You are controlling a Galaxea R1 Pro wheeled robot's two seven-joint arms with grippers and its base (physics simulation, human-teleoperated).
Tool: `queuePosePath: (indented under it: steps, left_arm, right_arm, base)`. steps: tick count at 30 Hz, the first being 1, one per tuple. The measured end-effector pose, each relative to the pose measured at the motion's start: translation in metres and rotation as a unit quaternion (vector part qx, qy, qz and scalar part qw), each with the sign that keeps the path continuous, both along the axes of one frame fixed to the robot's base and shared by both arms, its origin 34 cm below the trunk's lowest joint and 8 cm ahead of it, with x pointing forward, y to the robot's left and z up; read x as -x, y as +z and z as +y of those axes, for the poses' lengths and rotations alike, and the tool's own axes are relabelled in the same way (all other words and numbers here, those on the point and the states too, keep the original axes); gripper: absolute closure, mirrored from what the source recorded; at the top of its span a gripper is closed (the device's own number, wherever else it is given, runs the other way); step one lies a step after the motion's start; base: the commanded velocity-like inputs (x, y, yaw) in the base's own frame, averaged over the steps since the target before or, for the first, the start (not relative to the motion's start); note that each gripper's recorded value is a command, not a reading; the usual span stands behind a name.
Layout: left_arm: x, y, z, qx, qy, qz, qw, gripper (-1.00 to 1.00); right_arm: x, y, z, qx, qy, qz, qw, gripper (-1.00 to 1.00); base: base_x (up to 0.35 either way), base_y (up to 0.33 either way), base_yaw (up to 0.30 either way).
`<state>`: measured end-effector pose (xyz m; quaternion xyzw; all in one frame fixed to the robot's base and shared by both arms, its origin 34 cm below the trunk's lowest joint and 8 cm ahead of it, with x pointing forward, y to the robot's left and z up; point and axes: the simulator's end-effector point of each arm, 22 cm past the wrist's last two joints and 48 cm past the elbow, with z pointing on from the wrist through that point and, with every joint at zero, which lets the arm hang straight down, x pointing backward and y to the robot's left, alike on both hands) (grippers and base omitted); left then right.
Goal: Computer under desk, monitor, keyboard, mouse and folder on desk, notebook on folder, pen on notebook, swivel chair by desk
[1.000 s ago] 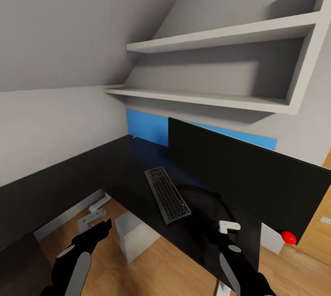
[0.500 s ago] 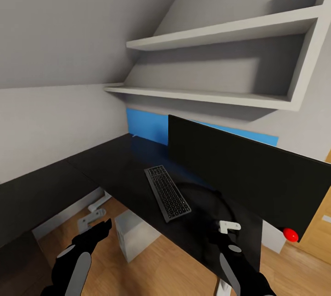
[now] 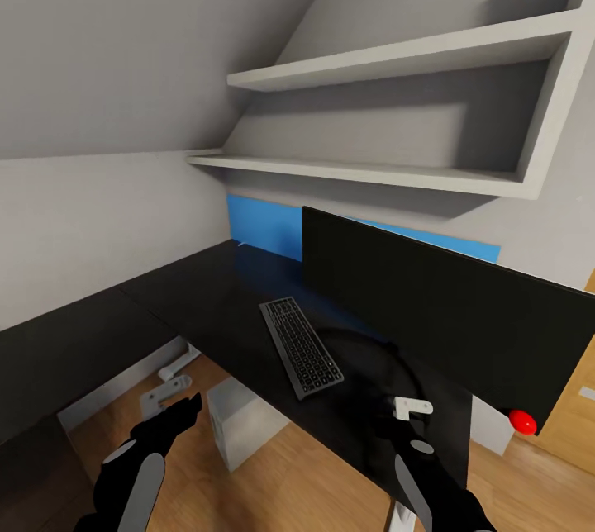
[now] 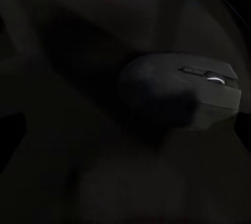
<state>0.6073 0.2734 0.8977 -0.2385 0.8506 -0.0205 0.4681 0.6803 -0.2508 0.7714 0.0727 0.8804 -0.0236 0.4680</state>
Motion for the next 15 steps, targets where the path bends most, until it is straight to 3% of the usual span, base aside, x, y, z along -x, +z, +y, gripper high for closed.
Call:
queuePosePath:
  steps: [15]
  left_arm:
    - [0.0000, -0.0003, -0.0011, 0.000, -0.002, 0.000, 1.0000, -1.00]
  right_arm:
    - [0.0001, 0.0006, -0.0024, 0.003, -0.005, -0.001, 1.0000, -1.00]
  base:
    - [0.018, -0.018, 0.000]
